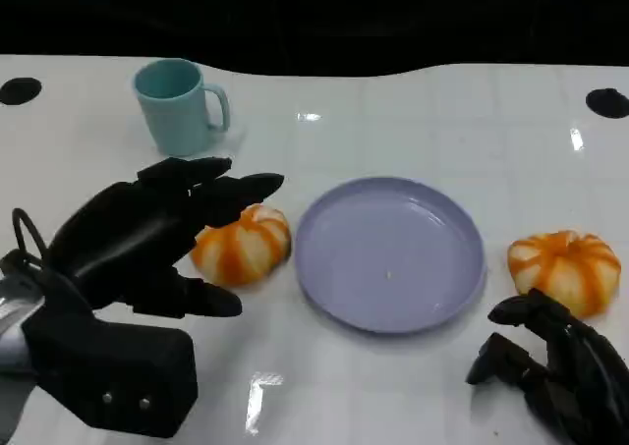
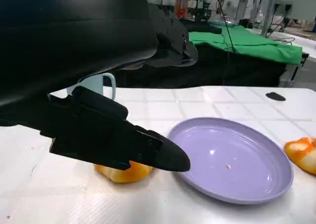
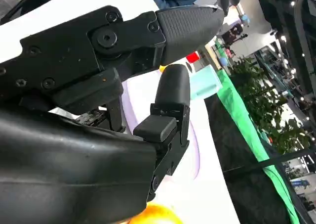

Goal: Grasp the bread from the table and place it into the plate.

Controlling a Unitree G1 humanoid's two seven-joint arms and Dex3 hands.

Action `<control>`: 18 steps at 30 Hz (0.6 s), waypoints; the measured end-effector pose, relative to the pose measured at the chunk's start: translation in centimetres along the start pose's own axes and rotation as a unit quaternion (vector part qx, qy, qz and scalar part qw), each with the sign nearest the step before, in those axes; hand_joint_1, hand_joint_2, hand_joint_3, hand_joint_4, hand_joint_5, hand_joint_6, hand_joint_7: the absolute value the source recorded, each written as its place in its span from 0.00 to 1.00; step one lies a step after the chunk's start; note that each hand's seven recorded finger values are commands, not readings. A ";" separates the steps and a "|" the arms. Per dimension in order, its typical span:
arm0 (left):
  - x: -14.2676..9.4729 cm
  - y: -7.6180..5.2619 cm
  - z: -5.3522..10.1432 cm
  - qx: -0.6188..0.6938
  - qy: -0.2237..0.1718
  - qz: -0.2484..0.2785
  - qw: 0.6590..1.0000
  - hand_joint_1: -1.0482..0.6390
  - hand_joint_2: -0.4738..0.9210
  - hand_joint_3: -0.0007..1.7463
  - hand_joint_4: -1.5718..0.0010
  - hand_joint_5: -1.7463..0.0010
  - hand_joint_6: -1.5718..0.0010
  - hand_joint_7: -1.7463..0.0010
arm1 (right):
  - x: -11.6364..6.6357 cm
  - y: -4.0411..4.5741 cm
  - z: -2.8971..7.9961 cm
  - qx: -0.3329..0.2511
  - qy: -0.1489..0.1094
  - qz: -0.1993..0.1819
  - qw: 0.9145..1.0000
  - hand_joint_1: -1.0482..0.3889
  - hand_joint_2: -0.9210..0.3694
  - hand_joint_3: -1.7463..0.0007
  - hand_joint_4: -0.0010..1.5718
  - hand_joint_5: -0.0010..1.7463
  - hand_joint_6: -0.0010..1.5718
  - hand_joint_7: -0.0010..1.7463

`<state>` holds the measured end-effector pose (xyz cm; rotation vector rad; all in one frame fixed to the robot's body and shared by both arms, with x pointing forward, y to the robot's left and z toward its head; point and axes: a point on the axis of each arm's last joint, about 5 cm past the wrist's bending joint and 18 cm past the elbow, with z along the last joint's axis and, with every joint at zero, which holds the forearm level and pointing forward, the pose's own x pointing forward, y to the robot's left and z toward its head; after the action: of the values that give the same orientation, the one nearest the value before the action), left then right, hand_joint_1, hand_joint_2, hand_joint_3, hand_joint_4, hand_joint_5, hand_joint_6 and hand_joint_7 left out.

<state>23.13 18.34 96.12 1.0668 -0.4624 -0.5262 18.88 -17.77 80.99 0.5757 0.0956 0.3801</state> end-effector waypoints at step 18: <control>3.9 -0.1 0.7 0.118 0.064 -0.076 0.988 0.27 0.95 0.00 1.00 0.97 0.92 1.00 | -0.2 0.07 -0.2 0.003 0.001 0.006 1.000 0.38 0.00 0.86 0.43 0.84 0.39 0.65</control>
<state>25.75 15.48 96.67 1.3624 -0.3361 -0.5421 18.61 -17.72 80.89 0.5814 0.0950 0.3916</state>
